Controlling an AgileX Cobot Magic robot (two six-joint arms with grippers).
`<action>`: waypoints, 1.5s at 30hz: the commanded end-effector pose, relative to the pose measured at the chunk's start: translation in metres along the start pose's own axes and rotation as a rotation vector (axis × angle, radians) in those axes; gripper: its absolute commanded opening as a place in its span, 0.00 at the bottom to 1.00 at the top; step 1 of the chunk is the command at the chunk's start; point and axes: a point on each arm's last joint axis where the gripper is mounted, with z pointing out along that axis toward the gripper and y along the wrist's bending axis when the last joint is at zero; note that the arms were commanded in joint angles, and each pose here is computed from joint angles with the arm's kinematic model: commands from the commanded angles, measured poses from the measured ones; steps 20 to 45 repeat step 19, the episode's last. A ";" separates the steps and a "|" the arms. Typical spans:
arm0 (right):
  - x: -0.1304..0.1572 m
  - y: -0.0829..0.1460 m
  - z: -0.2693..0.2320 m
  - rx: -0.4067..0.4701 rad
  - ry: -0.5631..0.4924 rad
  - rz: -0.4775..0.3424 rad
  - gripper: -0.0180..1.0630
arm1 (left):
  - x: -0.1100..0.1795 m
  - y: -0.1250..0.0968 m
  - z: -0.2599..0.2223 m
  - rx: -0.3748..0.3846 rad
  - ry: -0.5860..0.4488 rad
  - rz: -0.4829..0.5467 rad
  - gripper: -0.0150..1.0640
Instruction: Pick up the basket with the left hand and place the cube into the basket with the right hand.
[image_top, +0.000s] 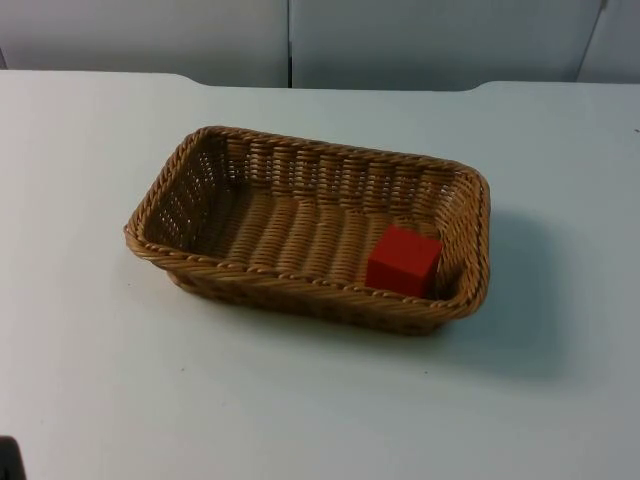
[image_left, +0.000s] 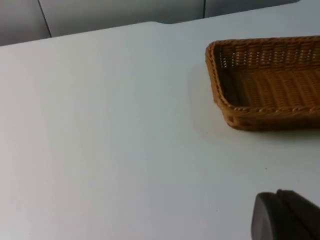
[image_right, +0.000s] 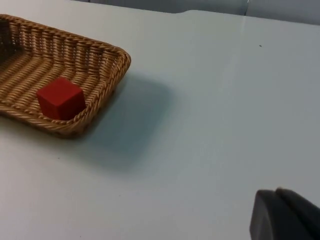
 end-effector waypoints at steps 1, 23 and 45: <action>0.001 0.000 0.004 0.011 -0.015 -0.007 0.01 | 0.002 0.001 0.001 -0.006 0.003 -0.030 0.02; 0.000 0.001 0.003 0.067 -0.018 0.032 0.01 | 0.002 0.002 0.001 -0.017 0.004 -0.043 0.02; 0.000 0.001 0.003 0.067 -0.018 0.032 0.01 | 0.002 0.002 0.001 -0.017 0.004 -0.043 0.02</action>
